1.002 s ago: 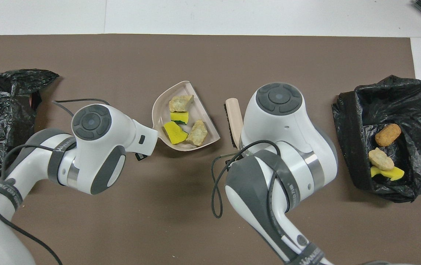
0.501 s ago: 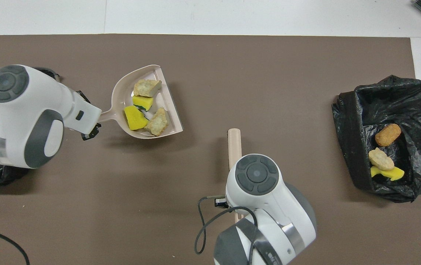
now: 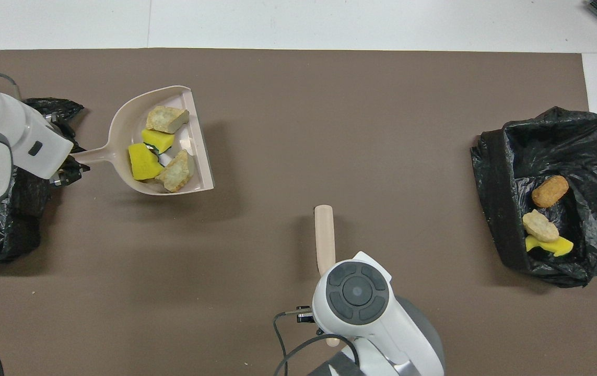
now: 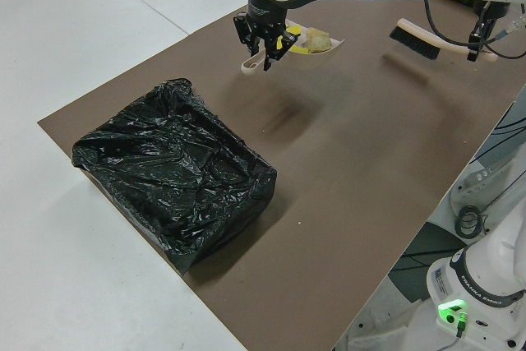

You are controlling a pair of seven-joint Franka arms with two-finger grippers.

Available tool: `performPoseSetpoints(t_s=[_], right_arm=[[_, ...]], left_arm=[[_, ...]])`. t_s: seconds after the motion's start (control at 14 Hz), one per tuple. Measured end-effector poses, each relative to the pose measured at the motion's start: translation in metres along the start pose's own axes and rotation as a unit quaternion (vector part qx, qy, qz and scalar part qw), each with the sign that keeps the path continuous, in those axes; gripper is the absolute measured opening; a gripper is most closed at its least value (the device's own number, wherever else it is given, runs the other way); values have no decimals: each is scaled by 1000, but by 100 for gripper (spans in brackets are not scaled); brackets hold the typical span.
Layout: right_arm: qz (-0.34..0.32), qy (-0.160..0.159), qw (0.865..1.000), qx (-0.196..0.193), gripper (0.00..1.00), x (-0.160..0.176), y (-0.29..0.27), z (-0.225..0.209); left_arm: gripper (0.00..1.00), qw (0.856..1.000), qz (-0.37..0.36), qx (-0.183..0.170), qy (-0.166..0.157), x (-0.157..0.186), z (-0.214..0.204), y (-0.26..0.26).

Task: Sweep and dump trash in bin

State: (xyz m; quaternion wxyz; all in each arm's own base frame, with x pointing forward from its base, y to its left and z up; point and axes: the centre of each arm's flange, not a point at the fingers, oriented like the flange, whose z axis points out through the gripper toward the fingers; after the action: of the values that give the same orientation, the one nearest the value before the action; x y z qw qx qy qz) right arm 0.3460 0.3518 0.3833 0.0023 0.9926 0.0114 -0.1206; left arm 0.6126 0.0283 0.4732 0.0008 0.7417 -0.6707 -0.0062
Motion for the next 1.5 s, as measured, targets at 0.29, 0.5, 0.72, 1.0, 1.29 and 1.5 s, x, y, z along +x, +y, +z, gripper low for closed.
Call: performPoseSetpoints(t_s=[0.29,0.5,0.72,1.0,1.29,1.5], right_arm=[[21,-16,999,-19,26,-17,-23,28],[15,-21,999,-27,26,-22,-33,43],[16,-24,999,-31,26,-23,-30,48],[17,-25,999,-32,30,-25,-27,49],[17,-26,999,-34,41,-26,-26,50],[18,-25,999,-33,50,-25,-26,50]], left_arm=[[31,999,37,0,0,-89,-11,0],[31,999,48,-1,0,-155,-11,10],[31,999,54,4,-2,-218,-13,24],[31,997,60,13,-45,-275,-30,36],[31,986,81,-1,-146,-281,-42,19],[31,970,57,-7,-237,-267,-44,5]])
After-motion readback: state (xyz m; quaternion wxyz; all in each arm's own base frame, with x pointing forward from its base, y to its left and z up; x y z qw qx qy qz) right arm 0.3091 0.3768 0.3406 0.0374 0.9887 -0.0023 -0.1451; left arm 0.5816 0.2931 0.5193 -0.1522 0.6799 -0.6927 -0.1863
